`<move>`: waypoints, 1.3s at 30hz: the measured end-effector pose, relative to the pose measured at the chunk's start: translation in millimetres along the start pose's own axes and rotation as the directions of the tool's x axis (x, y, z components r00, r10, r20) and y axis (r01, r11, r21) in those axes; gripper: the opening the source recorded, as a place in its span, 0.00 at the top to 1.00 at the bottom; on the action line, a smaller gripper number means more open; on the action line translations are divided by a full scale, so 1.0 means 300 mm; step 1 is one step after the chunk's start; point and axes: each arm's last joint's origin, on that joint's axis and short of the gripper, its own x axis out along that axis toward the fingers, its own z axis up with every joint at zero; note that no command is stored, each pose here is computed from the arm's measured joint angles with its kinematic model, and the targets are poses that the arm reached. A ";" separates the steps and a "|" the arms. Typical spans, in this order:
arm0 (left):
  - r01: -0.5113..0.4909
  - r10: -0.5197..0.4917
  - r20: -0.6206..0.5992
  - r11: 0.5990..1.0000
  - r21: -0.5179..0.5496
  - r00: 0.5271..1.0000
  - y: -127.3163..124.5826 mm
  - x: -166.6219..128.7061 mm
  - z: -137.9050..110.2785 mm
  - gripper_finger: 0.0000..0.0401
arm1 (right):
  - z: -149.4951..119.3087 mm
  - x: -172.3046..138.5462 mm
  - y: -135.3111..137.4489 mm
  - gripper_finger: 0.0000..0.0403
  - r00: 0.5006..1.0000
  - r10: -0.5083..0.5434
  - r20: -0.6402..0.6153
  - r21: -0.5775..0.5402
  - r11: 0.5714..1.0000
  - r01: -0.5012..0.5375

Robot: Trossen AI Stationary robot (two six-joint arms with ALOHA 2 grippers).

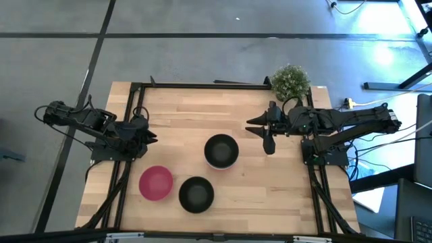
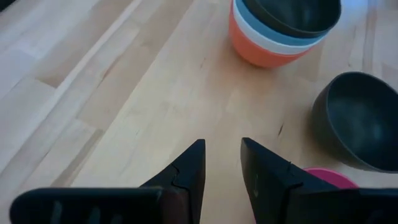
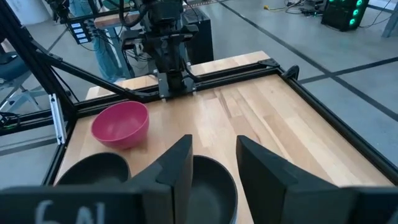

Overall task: Nest bowls inside each other
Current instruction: Stack the pink bowl on top of the black bowl

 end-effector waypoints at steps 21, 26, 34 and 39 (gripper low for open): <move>-0.069 0.043 -0.170 0.987 -0.148 0.984 0.008 0.017 -0.031 0.69 | 0.007 0.001 0.002 0.69 1.000 0.005 0.021 0.042 0.999 -0.006; -0.015 -0.010 -0.276 0.996 -0.086 0.961 -0.017 0.044 -0.032 0.70 | 0.022 0.000 0.005 0.69 0.998 0.016 0.066 0.067 0.998 -0.021; -0.015 0.012 -0.413 1.000 -0.003 0.911 -0.046 0.095 -0.037 0.70 | 0.022 -0.001 0.009 0.69 0.998 0.021 0.065 0.125 0.992 -0.029; -0.043 0.067 -0.484 0.997 0.061 0.873 -0.052 0.121 -0.045 0.70 | 0.022 -0.002 0.010 0.69 0.998 0.023 0.066 0.130 0.991 -0.032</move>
